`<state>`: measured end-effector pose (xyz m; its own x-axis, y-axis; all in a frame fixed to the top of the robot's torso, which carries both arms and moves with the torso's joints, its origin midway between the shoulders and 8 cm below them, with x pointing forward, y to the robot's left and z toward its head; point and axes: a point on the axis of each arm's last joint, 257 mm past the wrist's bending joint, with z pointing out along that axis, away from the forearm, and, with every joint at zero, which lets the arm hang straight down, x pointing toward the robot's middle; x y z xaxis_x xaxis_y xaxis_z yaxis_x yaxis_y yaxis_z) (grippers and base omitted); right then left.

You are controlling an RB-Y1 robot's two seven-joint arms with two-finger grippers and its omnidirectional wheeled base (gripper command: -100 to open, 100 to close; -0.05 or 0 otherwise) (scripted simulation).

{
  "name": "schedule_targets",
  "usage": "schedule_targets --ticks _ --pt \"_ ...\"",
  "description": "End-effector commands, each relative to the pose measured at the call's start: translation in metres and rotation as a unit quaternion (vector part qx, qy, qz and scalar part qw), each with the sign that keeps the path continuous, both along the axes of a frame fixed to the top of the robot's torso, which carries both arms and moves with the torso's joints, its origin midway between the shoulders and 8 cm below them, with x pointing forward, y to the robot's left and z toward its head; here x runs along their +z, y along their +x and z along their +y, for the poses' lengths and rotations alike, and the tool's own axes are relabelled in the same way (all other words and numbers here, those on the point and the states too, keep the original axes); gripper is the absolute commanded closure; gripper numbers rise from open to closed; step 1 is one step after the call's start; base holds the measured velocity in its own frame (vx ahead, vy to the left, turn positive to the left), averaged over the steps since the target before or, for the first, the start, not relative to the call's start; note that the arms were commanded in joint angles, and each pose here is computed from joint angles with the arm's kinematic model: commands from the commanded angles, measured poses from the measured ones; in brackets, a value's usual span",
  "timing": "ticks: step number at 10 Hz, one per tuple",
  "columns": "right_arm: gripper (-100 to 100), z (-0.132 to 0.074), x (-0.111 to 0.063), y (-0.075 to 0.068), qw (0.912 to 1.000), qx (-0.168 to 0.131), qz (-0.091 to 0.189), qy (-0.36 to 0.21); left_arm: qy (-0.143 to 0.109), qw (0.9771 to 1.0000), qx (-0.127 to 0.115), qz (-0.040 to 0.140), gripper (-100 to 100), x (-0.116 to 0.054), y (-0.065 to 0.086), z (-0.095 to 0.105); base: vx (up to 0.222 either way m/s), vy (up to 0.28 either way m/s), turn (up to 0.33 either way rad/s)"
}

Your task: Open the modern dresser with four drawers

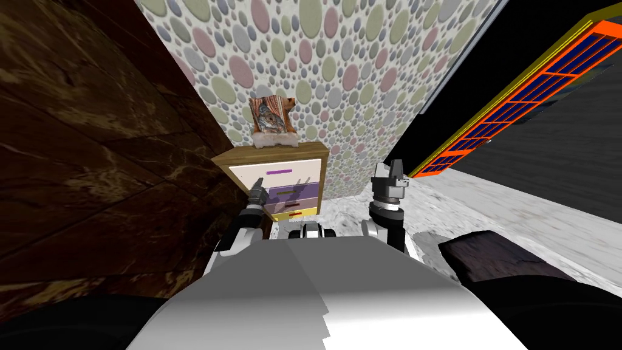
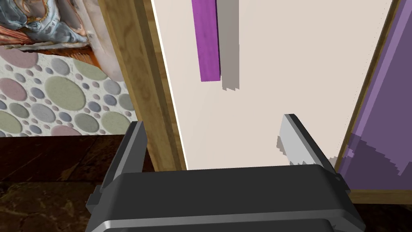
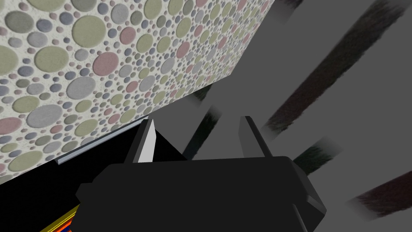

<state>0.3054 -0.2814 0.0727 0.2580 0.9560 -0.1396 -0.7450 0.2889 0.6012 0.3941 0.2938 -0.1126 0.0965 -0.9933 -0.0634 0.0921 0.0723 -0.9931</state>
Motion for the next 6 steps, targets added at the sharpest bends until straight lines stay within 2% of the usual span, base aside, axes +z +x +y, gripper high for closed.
schedule_targets --ticks 1,3,6 --pt "0 0.0000 0.0000 0.0000 1.0000 0.000 0.000 0.000 0.011 0.9999 -0.006 0.005 -100 0.0030 -0.0021 -0.0004 0.133 0.019 -0.008" --pt "0 0.0000 0.0000 0.0000 1.0000 0.000 0.000 0.000 0.016 0.9998 -0.009 0.010 -100 0.0049 -0.0039 -0.0003 0.165 0.032 -0.007" --pt "0 0.0000 0.0000 0.0000 1.0000 0.000 0.000 0.000 -0.013 0.9998 0.008 0.009 -100 0.0052 -0.0054 0.0032 0.132 0.002 -0.003"
